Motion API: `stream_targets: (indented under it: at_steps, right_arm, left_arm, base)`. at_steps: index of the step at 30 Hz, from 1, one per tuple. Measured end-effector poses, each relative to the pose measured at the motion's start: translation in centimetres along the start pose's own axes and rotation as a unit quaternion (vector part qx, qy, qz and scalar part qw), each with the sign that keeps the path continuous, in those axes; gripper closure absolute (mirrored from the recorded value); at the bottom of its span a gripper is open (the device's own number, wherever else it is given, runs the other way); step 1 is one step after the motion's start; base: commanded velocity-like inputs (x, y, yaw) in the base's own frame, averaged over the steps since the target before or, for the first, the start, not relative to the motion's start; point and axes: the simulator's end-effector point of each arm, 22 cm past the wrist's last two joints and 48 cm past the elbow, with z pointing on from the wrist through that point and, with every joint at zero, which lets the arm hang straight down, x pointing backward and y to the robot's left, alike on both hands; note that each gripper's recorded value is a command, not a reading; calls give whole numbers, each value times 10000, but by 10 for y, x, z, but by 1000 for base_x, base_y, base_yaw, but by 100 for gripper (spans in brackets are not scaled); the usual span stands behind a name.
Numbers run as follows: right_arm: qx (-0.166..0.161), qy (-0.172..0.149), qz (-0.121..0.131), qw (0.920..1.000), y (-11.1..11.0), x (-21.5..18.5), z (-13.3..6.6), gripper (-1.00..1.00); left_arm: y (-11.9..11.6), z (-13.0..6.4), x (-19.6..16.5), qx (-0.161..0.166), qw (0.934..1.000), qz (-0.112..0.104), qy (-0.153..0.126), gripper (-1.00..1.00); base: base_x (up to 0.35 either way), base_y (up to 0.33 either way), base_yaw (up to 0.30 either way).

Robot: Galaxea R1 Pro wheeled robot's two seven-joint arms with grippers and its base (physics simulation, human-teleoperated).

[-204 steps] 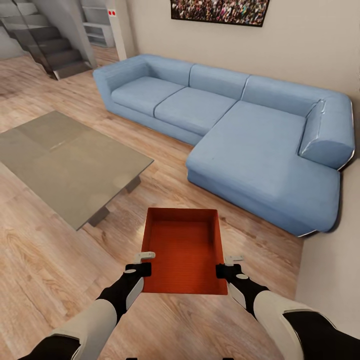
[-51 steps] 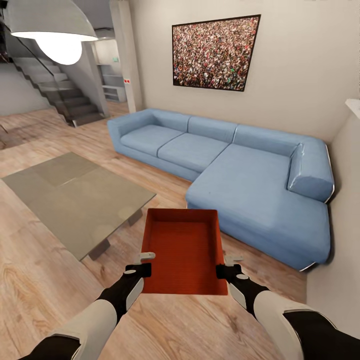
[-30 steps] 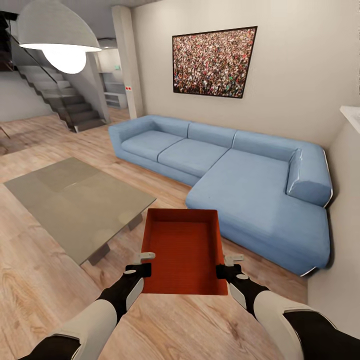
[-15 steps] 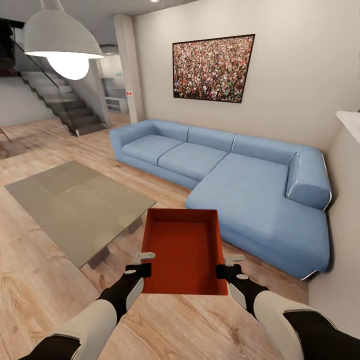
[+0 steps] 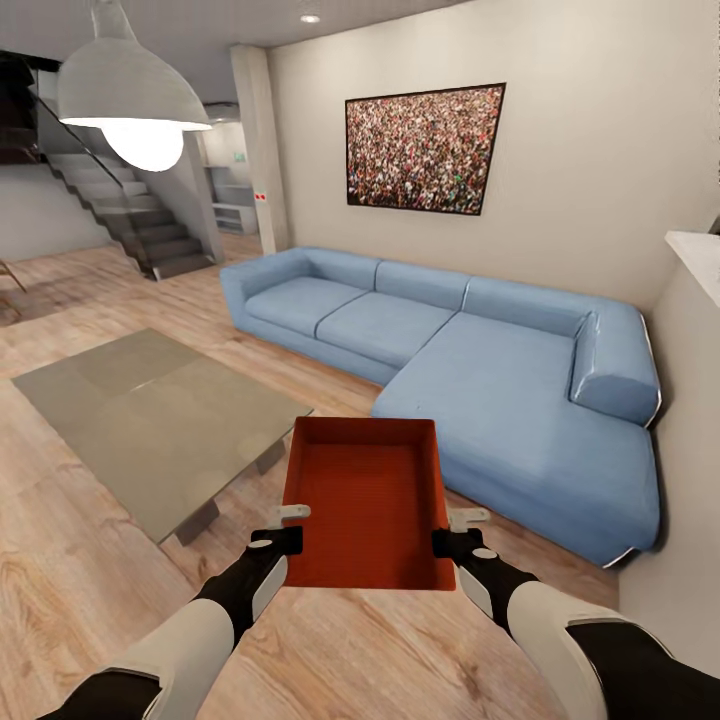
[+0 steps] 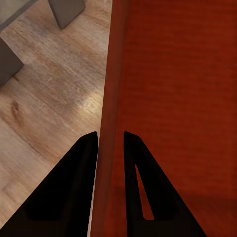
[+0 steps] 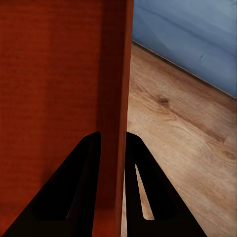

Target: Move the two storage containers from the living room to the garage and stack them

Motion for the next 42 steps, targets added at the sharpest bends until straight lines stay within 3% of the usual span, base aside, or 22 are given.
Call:
stream_targets:
  at_steps: [42]
  right_arm:
    - [10, -326, -7, 9995, -1, -37, -18, 100]
  left_arm:
    - [-1, -21, -35, 19, 9995, -23, -326, 100]
  base:
    - [0, 0, 0]
